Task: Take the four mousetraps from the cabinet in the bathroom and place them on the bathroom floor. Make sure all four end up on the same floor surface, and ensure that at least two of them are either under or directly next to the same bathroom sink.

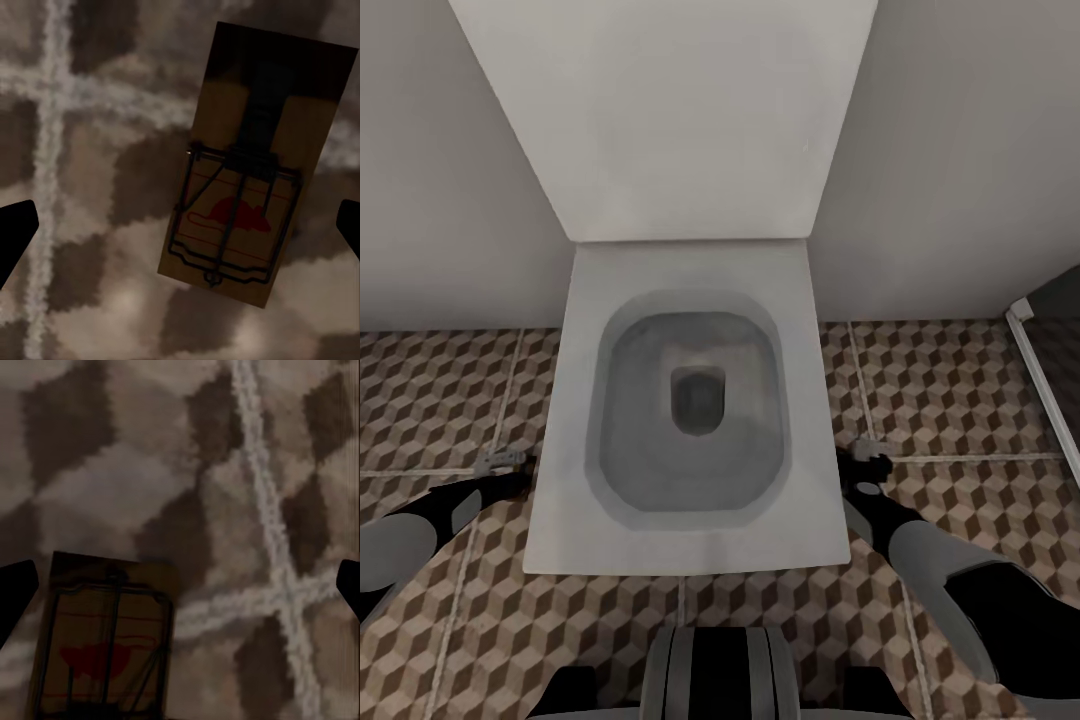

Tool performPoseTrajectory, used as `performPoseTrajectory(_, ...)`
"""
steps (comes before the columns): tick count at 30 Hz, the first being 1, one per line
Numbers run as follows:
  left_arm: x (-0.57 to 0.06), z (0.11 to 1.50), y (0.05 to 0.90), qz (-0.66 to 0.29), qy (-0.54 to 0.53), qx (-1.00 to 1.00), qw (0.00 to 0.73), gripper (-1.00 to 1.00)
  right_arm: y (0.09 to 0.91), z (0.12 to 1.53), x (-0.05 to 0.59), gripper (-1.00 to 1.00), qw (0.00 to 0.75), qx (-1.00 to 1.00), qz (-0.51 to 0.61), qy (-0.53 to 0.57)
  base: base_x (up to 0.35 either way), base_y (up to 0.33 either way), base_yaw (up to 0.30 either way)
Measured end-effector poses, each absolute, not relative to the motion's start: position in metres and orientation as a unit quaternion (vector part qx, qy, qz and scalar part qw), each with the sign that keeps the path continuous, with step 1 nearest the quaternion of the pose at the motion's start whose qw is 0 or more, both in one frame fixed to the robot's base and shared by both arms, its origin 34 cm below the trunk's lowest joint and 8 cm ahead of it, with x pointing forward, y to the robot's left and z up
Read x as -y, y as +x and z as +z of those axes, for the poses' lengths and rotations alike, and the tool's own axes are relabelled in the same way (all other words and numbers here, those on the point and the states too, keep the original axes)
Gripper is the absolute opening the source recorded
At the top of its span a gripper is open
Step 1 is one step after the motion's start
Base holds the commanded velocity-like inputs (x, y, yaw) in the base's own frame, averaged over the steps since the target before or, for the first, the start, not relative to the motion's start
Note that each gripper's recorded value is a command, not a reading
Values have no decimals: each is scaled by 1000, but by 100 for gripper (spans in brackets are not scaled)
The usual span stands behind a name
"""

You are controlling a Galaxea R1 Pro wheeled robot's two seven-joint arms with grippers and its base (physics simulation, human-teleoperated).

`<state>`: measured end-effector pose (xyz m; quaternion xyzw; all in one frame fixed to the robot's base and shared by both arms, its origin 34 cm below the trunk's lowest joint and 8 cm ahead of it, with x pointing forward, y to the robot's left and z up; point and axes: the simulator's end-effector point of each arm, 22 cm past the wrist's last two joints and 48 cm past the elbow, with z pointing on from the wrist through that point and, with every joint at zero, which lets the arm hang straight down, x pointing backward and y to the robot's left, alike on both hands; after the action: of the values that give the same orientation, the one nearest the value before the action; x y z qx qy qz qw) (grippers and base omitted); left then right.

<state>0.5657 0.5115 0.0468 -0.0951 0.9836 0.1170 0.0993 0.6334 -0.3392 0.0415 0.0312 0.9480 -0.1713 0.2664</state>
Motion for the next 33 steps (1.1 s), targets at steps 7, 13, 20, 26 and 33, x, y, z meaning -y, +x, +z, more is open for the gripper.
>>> performPoseTrajectory(7,-518,49,565,121,-96,-983,100,100,646,50,363,100,281,-941,-184,32,0,0,0)
performPoseTrajectory(13,-518,49,565,121,-96,-983,100,100,650,53,371,100,285,-939,-189,32,0,0,0)
performPoseTrajectory(20,-517,49,565,120,-96,-983,100,100,651,54,373,100,286,-939,-189,33,0,0,0)
performPoseTrajectory(26,-517,49,565,120,-95,-983,100,100,651,54,373,100,287,-939,-189,33,0,0,0)
performPoseTrajectory(33,-517,49,565,120,-95,-983,100,100,651,54,372,100,287,-939,-189,33,0,0,0)
